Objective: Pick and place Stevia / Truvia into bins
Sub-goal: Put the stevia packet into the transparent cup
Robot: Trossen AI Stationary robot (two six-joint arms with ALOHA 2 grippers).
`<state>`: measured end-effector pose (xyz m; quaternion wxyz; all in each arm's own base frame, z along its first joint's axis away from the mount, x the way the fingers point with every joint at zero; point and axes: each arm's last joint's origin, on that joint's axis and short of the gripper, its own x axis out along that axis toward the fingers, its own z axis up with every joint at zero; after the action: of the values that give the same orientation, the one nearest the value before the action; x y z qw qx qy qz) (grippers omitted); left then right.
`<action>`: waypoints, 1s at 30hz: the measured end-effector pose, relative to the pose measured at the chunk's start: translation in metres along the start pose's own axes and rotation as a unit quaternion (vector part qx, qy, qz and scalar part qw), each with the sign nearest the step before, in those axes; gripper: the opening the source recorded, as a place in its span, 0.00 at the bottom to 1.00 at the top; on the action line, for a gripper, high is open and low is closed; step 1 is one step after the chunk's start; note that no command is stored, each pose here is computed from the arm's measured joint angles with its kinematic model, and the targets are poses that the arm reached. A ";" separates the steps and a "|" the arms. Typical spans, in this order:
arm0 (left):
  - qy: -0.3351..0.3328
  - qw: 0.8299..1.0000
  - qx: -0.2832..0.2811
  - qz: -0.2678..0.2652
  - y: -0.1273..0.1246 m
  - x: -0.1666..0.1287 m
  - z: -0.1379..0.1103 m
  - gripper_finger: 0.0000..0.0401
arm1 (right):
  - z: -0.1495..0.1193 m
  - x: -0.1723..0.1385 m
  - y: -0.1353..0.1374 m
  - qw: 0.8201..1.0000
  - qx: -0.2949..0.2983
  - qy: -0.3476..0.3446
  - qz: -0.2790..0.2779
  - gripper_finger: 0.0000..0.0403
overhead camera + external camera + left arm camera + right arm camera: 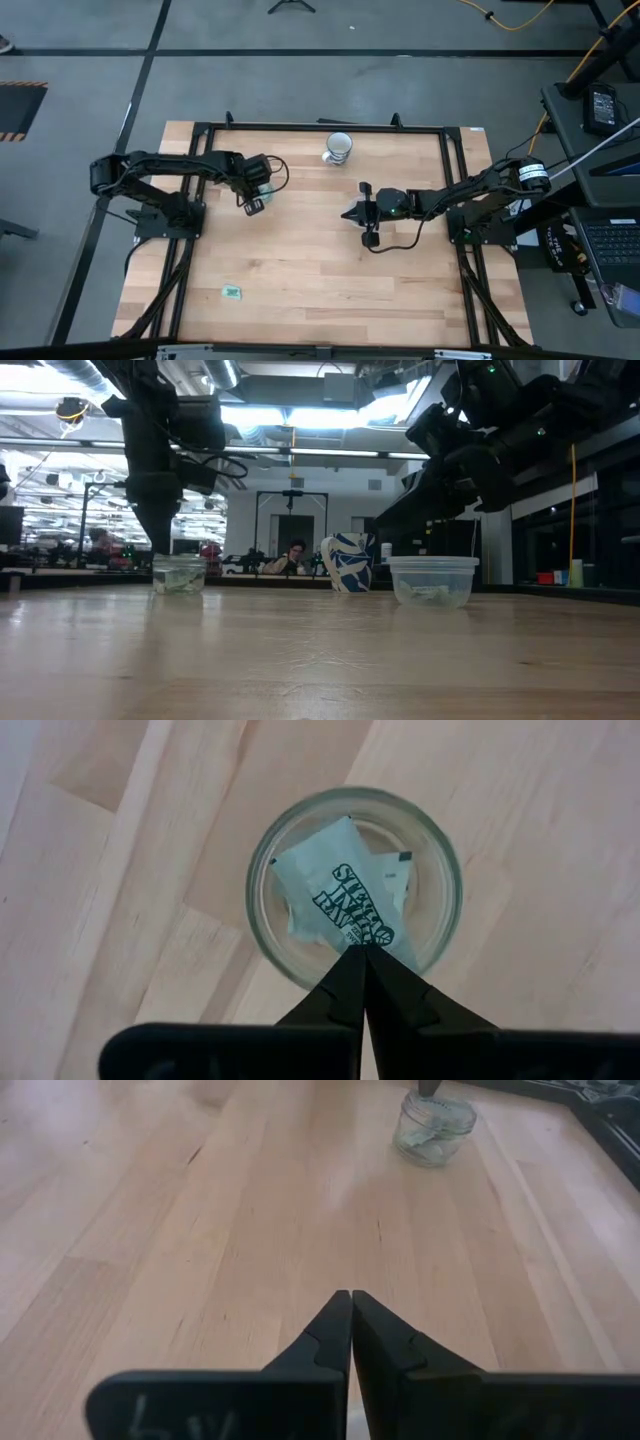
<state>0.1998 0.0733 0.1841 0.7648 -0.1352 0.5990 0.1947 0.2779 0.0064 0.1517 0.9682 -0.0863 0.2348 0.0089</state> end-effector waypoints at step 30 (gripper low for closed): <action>-0.021 0.999 0.021 0.012 0.000 0.004 0.007 0.21 | 0.000 0.000 0.000 1.000 0.000 0.000 0.000 0.04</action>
<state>0.2067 0.0764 0.1823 0.7776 -0.1073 0.5883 0.1941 0.2780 0.0065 0.1516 0.9681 -0.0861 0.2351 0.0092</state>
